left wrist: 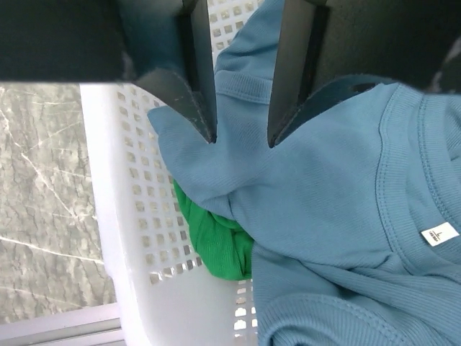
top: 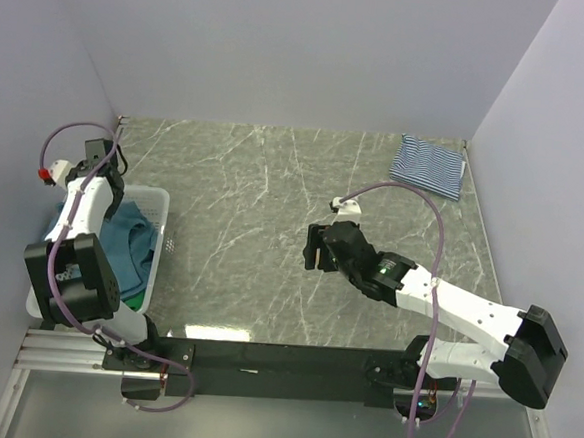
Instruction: Fold and stack the tank tops
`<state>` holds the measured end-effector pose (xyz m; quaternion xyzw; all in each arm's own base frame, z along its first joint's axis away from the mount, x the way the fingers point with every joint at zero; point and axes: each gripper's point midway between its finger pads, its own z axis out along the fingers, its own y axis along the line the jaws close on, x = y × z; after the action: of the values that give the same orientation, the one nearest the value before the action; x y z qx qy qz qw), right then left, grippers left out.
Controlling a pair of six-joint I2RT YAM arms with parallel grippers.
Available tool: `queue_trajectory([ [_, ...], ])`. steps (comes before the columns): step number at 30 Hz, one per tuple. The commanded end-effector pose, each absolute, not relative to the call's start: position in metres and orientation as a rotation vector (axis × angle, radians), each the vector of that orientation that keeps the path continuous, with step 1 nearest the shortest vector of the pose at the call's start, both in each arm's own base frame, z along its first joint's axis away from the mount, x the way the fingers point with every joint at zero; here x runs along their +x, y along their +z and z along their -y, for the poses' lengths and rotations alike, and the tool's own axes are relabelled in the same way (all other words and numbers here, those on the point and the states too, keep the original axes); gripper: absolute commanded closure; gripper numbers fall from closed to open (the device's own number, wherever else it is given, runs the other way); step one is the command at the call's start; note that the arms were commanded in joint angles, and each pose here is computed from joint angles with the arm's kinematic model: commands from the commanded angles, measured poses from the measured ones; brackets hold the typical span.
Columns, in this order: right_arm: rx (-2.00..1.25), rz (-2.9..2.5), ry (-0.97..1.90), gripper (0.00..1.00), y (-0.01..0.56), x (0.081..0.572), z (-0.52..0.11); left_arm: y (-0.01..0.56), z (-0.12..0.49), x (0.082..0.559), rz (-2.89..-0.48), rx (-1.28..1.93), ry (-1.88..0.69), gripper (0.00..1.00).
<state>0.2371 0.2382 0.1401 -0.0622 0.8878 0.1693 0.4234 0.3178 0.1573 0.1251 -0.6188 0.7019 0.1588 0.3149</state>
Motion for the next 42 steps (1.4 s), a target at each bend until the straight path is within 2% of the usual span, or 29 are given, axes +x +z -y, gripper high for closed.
queue_trajectory([
  [1,-0.124,-2.173,0.450,0.26,0.157,0.238,-0.238,0.128,-0.160,0.320,-1.863,-1.600,0.388,0.61],
  [2,-0.124,-2.172,0.451,0.26,0.158,0.238,-0.238,0.127,-0.159,0.323,-1.862,-1.592,0.368,0.60],
  [4,-0.126,-2.173,0.459,0.26,0.158,0.237,-0.239,0.123,-0.157,0.322,-1.878,-1.595,0.361,0.45],
  [6,-0.131,-2.176,0.463,0.26,0.158,0.237,-0.241,0.120,-0.157,0.322,-1.887,-1.600,0.364,0.33],
  [9,-0.141,-2.183,0.468,0.26,0.155,0.234,-0.243,0.112,-0.158,0.321,-1.896,-1.607,0.376,0.27],
  [14,-0.138,-2.190,0.457,0.27,0.151,0.233,-0.240,0.092,-0.153,0.323,-1.953,-1.622,0.364,0.28],
  [18,-0.138,-2.193,0.455,0.27,0.148,0.232,-0.239,0.073,-0.150,0.317,-1.982,-1.664,0.386,0.34],
  [20,-0.138,-2.196,0.452,0.27,0.147,0.231,-0.238,0.071,-0.150,0.316,-1.982,-1.666,0.384,0.42],
  [24,-0.137,-2.194,0.453,0.27,0.147,0.230,-0.238,0.075,-0.149,0.319,-1.985,-1.653,0.367,0.74],
  [25,-0.135,-2.191,0.453,0.27,0.148,0.230,-0.237,0.078,-0.149,0.320,-1.984,-1.647,0.357,0.78],
  [27,-0.134,-2.187,0.453,0.28,0.151,0.230,-0.237,0.087,-0.150,0.320,-1.978,-1.644,0.357,1.00],
  [32,-0.122,-2.160,0.463,0.28,0.164,0.231,-0.234,0.145,-0.152,0.326,-1.890,-1.558,0.283,0.99],
  [38,-0.102,-2.116,0.497,0.29,0.186,0.231,-0.232,0.239,-0.143,0.321,-1.749,-1.401,0.148,0.99],
  [42,-0.081,-2.079,0.509,0.29,0.202,0.232,-0.229,0.318,-0.122,0.318,-1.620,-1.225,-0.043,0.99],
])
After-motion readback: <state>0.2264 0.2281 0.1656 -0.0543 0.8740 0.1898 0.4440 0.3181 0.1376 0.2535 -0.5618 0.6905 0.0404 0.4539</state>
